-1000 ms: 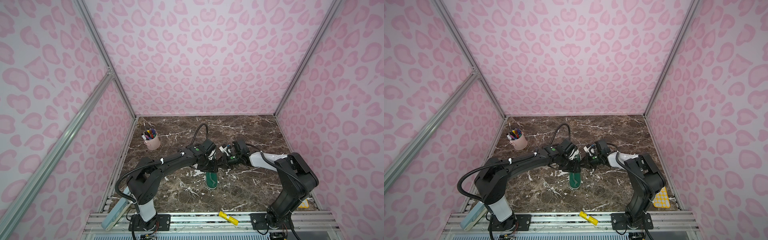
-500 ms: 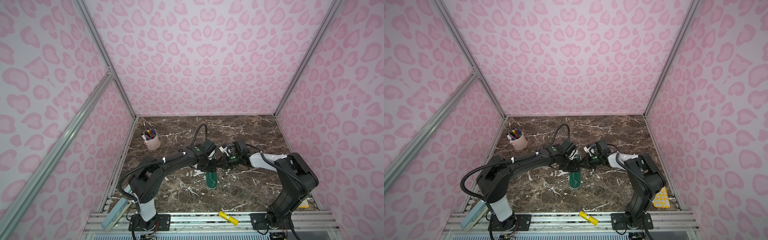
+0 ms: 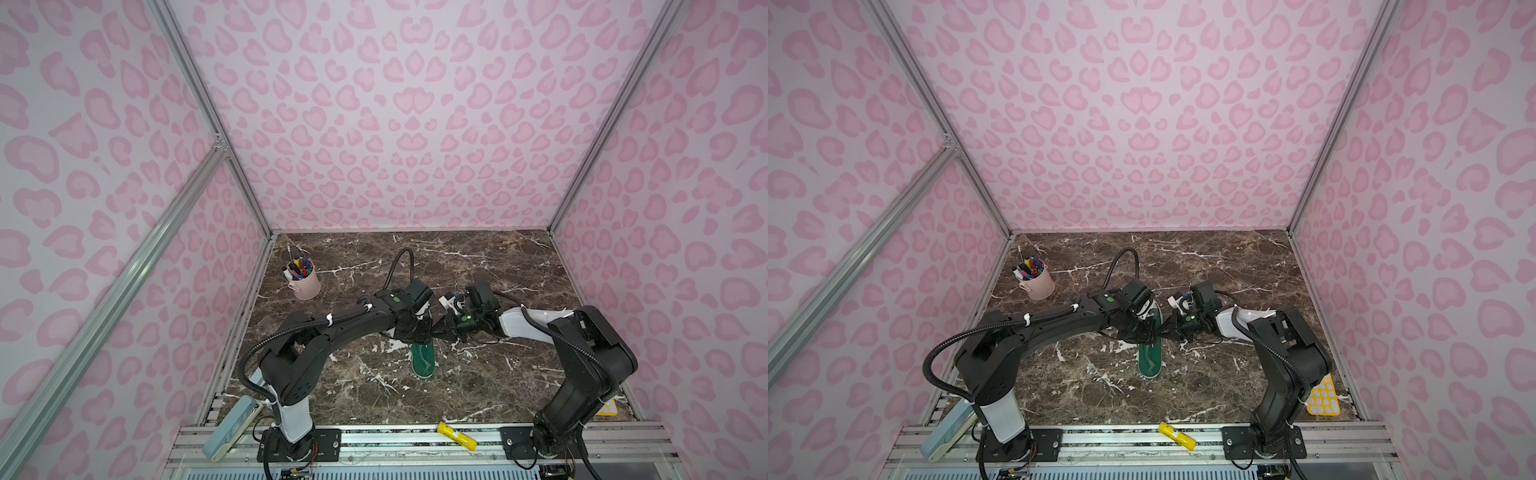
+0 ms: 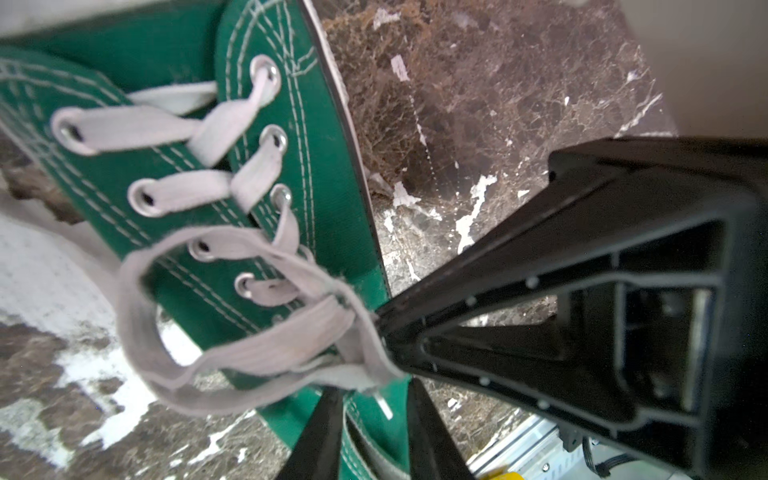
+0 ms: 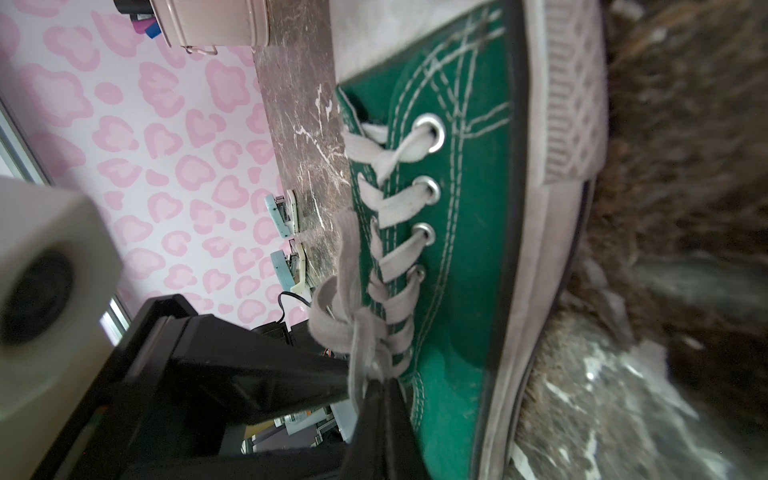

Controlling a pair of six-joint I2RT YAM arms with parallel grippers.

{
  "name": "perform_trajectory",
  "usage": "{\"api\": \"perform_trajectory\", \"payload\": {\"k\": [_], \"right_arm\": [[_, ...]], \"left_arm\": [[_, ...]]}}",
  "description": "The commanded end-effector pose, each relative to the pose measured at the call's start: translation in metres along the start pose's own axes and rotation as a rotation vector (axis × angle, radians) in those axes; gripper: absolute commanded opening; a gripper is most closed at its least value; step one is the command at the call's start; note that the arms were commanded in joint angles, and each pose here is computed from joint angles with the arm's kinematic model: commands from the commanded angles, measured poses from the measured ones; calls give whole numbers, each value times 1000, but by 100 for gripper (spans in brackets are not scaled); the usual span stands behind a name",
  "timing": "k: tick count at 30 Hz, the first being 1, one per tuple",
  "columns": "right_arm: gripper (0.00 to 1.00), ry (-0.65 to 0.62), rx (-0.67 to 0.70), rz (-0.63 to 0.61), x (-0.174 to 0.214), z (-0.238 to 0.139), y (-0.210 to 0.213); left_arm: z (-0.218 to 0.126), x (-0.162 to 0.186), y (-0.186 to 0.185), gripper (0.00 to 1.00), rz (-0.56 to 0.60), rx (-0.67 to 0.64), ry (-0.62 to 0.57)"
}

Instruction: Tie the shoes

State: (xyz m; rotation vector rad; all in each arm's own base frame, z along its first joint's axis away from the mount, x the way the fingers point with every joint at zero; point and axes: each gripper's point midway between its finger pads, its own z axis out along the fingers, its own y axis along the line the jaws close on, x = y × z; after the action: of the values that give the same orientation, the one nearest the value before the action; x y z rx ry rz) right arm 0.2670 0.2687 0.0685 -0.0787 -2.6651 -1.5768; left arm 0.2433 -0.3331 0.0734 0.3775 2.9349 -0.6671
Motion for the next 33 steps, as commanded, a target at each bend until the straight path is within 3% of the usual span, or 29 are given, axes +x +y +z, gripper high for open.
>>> {"api": "perform_trajectory", "payload": {"k": [1, 9, 22, 33], "right_arm": [[0, 4, -8, -3, 3, 0, 1], [0, -1, -15, -2, 0, 1, 2], [0, -10, -57, 5, -8, 4, 9], [0, -8, -69, 15, -7, 5, 8]], "left_arm": [[1, -4, -1, 26, 4, 3, -15], [3, -2, -2, 26, 5, 14, -6], [5, -1, 0, 34, -2, 5, 0], [6, -6, 6, 30, -15, -39, -22]]}}
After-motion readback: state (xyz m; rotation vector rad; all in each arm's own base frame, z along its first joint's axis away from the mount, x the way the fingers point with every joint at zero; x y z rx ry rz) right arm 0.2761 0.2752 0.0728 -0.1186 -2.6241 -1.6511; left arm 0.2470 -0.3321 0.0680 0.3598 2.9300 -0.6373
